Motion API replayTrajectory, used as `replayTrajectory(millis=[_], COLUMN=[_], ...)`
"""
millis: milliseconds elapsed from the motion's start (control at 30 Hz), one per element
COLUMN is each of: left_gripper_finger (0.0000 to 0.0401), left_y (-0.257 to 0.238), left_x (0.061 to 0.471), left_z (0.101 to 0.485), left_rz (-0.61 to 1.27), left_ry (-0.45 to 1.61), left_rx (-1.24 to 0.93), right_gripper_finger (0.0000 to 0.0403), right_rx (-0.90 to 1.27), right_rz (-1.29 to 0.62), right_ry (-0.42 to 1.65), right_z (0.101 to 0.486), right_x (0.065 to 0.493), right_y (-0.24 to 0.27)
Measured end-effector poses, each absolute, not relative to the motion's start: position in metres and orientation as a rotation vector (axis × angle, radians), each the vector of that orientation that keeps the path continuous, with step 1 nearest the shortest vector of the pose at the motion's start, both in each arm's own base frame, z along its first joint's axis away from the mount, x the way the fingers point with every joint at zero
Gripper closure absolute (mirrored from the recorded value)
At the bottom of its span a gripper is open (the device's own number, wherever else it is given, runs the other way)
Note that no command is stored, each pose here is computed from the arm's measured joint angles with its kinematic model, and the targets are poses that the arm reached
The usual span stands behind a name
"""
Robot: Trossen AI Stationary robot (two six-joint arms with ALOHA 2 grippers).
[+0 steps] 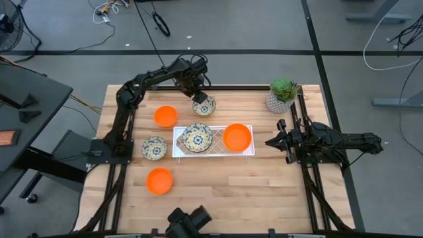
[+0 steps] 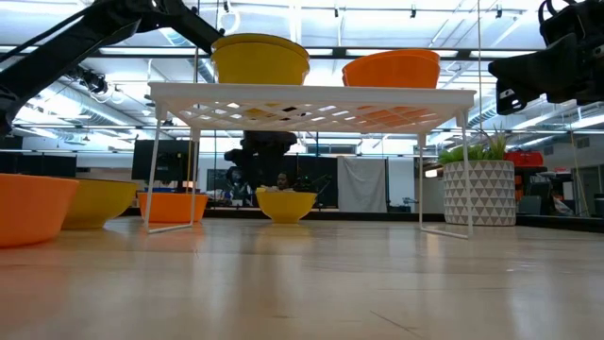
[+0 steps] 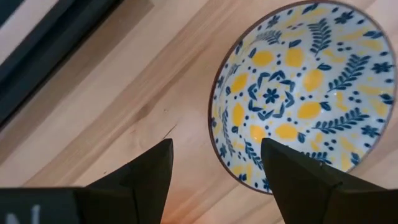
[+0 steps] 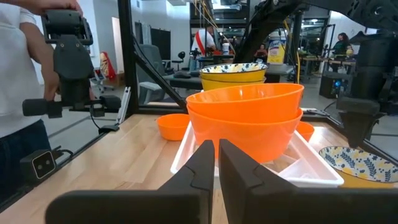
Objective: Pick & Place Mini bowls
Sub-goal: Stack the white patterned bowl on the white patterned bowl on the shelf
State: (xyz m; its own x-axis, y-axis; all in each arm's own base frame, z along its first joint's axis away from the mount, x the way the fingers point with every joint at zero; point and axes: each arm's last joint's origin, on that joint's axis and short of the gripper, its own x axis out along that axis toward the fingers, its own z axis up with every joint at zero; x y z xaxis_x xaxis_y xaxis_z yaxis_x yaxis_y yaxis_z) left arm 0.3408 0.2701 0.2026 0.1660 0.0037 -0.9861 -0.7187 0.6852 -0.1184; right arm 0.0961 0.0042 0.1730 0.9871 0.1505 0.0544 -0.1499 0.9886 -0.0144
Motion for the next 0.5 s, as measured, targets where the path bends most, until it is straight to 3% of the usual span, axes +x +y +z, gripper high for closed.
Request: replayTrajectory(millis=[500], left_gripper_finger=[0.0154], left_y=[0.2766], left_x=[0.341], left_z=[0.1937], left_rz=[0.583], left_ry=[1.312], left_rx=[-0.697], right_gripper_finger=[0.0376], right_rx=[-0.01], right_rz=[0.151], right_ry=[-0.055], right_z=[0.173], right_x=[0.0961], right_y=[0.0042])
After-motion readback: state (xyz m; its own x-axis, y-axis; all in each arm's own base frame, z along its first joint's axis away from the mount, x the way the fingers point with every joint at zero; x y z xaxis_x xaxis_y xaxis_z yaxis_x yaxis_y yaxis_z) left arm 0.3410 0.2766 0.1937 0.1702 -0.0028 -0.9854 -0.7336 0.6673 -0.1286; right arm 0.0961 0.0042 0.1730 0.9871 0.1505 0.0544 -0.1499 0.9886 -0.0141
